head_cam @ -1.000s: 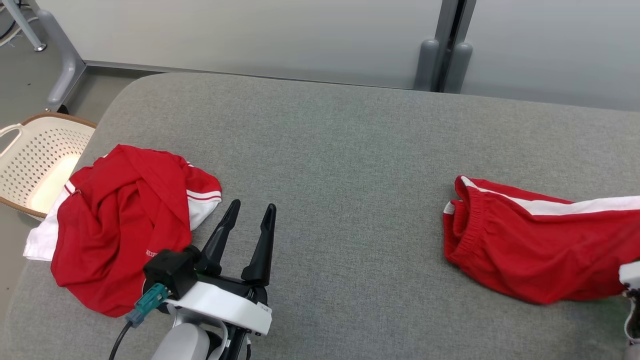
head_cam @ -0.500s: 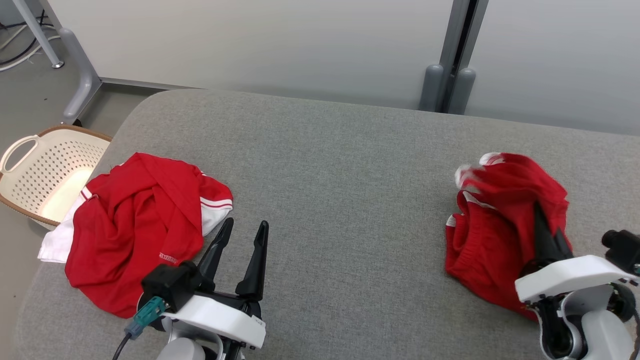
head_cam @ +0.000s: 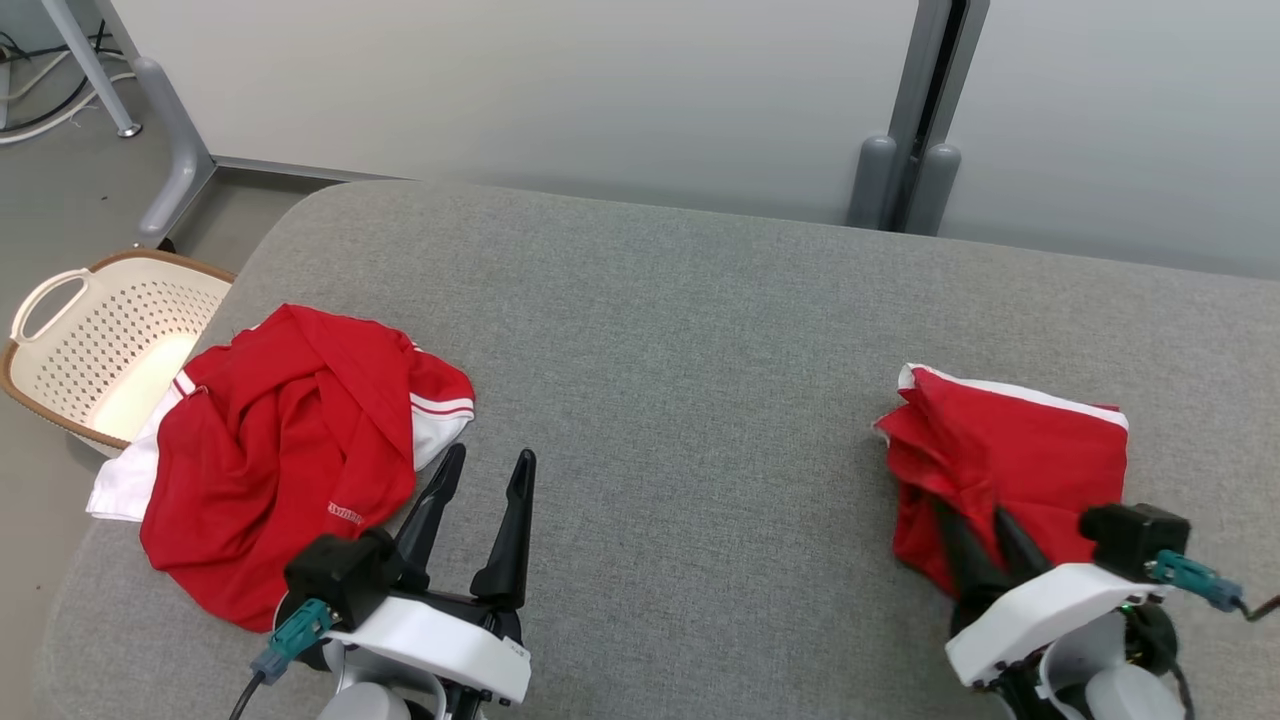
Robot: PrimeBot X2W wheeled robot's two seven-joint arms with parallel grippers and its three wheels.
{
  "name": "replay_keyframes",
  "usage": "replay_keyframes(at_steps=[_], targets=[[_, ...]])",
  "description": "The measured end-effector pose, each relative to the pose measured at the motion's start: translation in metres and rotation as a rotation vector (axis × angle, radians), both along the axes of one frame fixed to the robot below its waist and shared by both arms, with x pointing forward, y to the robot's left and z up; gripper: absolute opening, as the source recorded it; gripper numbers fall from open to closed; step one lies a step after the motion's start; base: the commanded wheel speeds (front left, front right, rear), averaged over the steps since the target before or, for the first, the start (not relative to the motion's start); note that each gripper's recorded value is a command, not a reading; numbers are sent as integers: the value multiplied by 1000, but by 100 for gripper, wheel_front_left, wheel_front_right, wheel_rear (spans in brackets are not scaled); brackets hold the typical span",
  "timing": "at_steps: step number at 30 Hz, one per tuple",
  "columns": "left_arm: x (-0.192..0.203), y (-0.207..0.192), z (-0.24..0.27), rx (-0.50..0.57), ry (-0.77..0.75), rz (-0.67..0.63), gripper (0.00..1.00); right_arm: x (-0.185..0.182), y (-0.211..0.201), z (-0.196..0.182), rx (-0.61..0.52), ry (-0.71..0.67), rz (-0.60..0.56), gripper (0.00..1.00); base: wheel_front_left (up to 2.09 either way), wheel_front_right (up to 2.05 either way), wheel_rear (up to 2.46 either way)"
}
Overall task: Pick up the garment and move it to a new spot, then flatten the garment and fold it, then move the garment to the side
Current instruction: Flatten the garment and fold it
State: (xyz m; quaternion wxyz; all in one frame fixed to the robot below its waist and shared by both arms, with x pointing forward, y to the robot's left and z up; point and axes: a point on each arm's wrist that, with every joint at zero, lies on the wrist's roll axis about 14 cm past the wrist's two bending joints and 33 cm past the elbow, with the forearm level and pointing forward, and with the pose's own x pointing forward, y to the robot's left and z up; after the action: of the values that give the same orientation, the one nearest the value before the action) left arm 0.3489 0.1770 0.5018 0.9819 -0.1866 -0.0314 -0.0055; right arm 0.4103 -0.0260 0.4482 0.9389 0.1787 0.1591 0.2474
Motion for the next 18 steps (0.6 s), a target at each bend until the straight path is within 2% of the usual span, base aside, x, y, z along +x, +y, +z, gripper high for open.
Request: replay_keyframes(at_steps=[3,6,18], targets=[[-1,0,-2,-1,7,3,100,-11,16,-4,17,39,62,100,0,0,0],[-1,0,-4,-1,12,2,100,-21,23,-13,-12,85,128,100,0,0,0],[1,0,-13,-15,41,5,100,-39,26,-61,-81,272,201,100,0,0,0]])
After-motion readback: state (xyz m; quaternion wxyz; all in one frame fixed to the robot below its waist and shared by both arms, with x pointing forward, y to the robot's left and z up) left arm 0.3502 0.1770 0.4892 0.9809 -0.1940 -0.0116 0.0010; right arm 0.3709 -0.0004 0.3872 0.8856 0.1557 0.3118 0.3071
